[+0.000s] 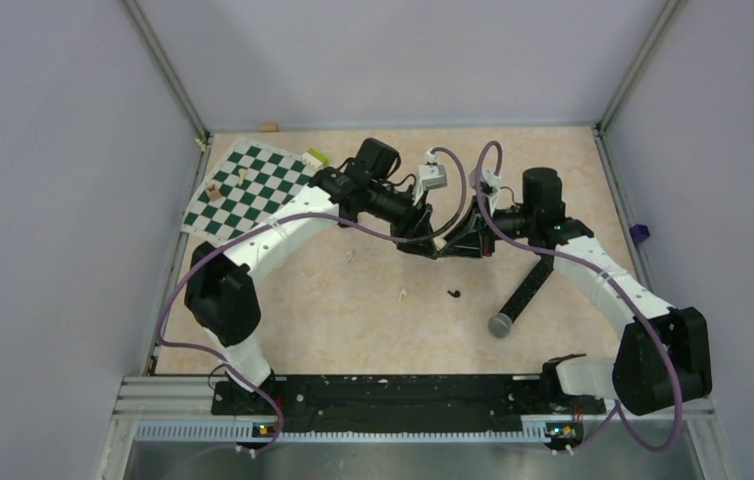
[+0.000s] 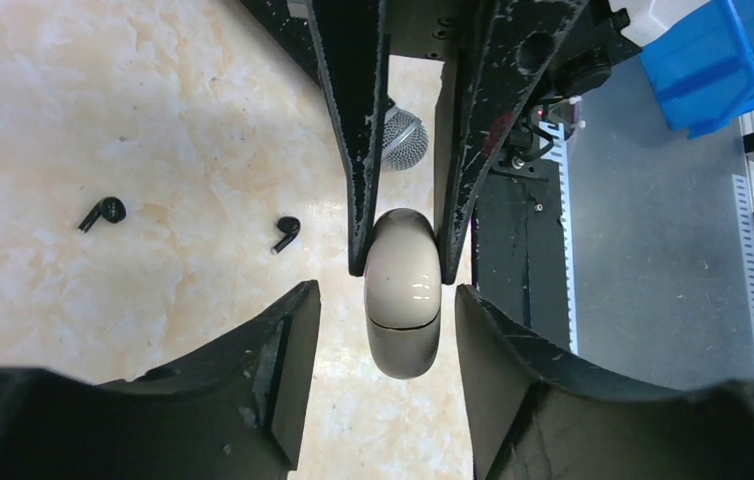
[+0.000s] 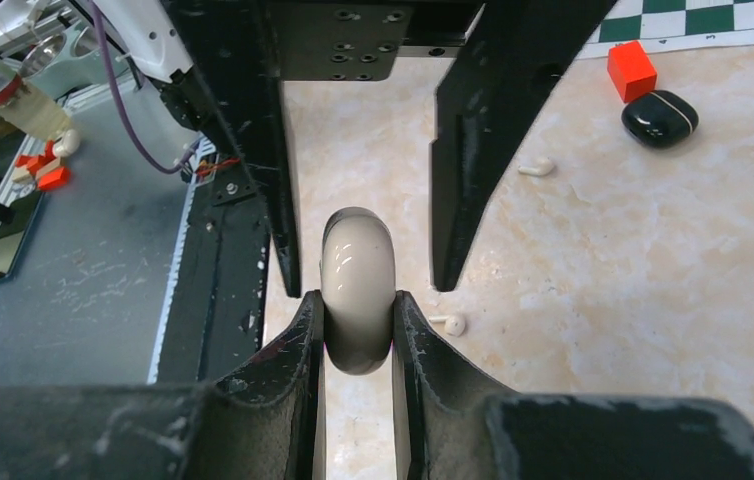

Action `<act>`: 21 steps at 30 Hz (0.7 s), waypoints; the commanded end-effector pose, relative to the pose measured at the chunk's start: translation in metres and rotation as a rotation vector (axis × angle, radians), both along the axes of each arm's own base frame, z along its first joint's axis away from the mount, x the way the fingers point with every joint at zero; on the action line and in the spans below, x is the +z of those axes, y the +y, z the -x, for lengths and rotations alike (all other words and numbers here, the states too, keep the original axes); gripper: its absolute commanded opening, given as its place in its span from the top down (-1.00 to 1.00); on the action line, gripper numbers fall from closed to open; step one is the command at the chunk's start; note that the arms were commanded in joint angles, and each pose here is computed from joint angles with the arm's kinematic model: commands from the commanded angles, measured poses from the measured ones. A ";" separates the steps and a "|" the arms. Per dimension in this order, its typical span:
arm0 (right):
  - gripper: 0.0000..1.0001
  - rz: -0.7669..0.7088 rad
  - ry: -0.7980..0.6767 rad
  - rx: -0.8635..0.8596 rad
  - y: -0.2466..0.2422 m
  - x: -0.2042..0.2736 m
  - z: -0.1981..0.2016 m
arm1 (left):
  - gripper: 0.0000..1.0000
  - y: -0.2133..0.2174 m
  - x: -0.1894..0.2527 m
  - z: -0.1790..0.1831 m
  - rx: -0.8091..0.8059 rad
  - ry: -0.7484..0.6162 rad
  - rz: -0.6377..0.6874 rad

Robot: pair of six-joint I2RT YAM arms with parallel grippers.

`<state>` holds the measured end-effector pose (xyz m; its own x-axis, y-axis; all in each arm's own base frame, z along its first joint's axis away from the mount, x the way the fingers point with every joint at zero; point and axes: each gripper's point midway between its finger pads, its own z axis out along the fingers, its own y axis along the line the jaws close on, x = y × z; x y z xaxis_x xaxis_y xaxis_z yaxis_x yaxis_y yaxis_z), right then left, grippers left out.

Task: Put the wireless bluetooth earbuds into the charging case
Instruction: Pick up the charging case at the center of the board.

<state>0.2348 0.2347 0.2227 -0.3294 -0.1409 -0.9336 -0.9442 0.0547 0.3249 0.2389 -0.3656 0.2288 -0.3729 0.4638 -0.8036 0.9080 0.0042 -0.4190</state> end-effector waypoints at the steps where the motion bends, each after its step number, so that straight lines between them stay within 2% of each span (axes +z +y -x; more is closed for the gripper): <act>1: 1.00 -0.051 -0.168 -0.002 -0.004 0.039 -0.010 | -0.28 -0.003 0.015 -0.008 0.018 -0.092 0.020; 8: 1.00 -0.083 -0.190 -0.076 -0.013 0.048 -0.020 | -0.77 0.002 0.016 -0.015 0.035 -0.060 0.033; 13: 1.00 -0.091 -0.184 -0.081 -0.014 0.047 -0.022 | -0.76 0.002 0.016 -0.012 0.014 -0.026 0.055; 21: 1.00 -0.109 -0.126 -0.065 -0.012 0.043 -0.019 | -0.52 -0.004 0.027 -0.015 0.046 -0.001 0.094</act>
